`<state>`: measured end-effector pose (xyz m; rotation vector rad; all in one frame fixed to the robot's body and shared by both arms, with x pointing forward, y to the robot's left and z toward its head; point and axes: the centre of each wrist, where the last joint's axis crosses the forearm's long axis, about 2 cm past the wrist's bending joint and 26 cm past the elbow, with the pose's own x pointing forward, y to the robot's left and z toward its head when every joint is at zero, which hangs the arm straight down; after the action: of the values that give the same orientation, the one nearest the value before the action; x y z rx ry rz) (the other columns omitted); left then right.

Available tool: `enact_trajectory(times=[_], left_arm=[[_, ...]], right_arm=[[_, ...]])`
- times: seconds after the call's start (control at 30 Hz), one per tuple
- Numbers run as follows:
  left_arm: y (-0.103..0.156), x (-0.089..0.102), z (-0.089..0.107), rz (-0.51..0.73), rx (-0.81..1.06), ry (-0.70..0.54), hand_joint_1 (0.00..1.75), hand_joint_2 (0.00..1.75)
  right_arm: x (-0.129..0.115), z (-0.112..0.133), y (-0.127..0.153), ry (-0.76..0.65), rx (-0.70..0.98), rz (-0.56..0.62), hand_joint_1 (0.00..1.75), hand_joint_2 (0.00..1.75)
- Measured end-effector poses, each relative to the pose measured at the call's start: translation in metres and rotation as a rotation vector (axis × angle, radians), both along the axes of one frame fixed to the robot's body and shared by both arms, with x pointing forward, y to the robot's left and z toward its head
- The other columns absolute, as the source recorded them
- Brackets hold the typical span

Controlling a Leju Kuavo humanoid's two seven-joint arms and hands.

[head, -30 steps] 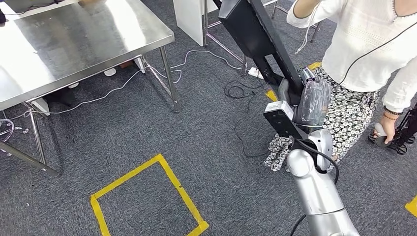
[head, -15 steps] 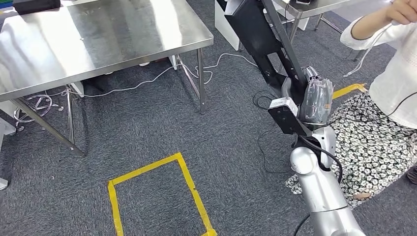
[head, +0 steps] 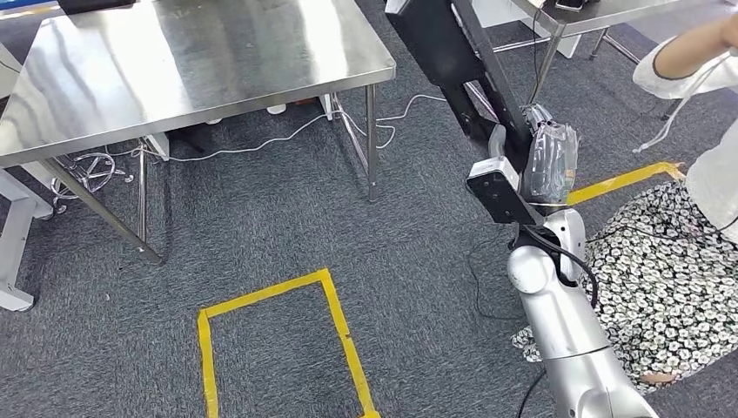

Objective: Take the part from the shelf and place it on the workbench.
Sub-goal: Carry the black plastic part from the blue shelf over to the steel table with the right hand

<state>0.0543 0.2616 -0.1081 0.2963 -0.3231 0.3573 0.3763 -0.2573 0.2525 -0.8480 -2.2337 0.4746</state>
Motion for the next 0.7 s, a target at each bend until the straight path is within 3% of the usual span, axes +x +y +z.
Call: enact_trajectory(times=[0.2, 0.4, 0.7], left_arm=[[0.001, 0.001, 0.000, -0.002, -0.001, -0.010, 0.00, 0.00], [0.002, 0.013, 0.002, -0.026, -0.028, -0.040, 0.00, 0.00], [0.009, 0.007, 0.000, -0.004, -0.018, -0.042, 0.00, 0.00]], right_arm=[[0.003, 0.004, 0.003, -0.006, 0.000, 0.006, 1.75, 1.75], [0.004, 0.000, -0.001, 0.019, -0.007, -0.008, 1.75, 1.75], [-0.001, -0.003, -0.018, 0.020, -0.028, -0.020, 1.75, 1.75]])
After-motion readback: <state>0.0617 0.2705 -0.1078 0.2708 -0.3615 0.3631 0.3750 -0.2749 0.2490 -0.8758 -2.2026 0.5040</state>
